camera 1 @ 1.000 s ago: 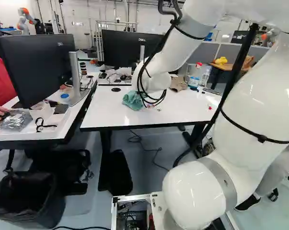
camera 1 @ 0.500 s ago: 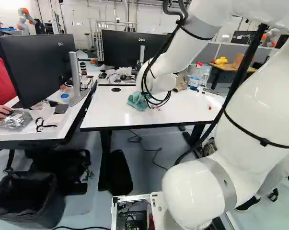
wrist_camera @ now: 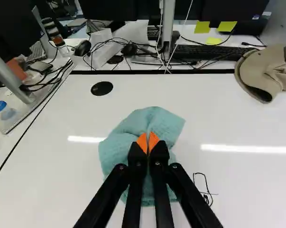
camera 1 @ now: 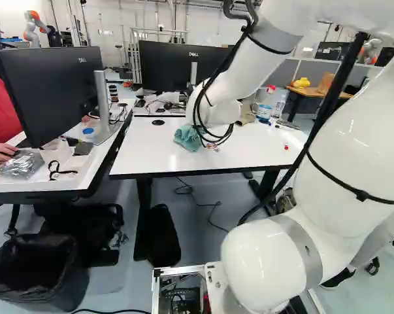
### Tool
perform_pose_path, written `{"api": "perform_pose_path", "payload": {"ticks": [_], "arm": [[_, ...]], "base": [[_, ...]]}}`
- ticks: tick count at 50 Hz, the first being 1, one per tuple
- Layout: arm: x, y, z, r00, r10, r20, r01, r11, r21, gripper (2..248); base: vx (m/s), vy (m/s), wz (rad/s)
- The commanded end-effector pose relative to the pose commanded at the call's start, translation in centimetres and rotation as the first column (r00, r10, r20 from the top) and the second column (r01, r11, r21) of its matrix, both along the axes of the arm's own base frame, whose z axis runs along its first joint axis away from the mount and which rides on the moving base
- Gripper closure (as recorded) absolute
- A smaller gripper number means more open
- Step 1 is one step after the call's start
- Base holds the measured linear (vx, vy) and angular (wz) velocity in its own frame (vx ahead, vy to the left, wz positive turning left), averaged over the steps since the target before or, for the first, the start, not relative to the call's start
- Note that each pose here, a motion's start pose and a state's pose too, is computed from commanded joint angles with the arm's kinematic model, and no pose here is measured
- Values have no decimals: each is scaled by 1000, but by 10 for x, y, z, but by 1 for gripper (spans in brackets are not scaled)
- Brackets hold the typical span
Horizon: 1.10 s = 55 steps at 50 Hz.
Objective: Clean the table with the green towel
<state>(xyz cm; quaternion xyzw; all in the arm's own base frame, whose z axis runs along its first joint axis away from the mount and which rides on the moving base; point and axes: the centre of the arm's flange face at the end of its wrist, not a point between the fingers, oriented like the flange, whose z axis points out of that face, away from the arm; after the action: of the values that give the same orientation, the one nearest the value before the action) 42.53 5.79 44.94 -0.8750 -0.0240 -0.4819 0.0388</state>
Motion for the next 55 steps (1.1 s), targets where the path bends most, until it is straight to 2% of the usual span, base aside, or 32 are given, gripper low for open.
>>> {"api": "perform_pose_path", "payload": {"ticks": [6,27,55], "arm": [[-2,-8,6,1000,-17,14,17,1000,2,225],[-18,-38,5,996,-87,16,87,996,2,225],[-39,-75,4,984,-179,20,179,984,3,225]], "base": [[0,0,0],[0,0,0],[0,0,0]]}}
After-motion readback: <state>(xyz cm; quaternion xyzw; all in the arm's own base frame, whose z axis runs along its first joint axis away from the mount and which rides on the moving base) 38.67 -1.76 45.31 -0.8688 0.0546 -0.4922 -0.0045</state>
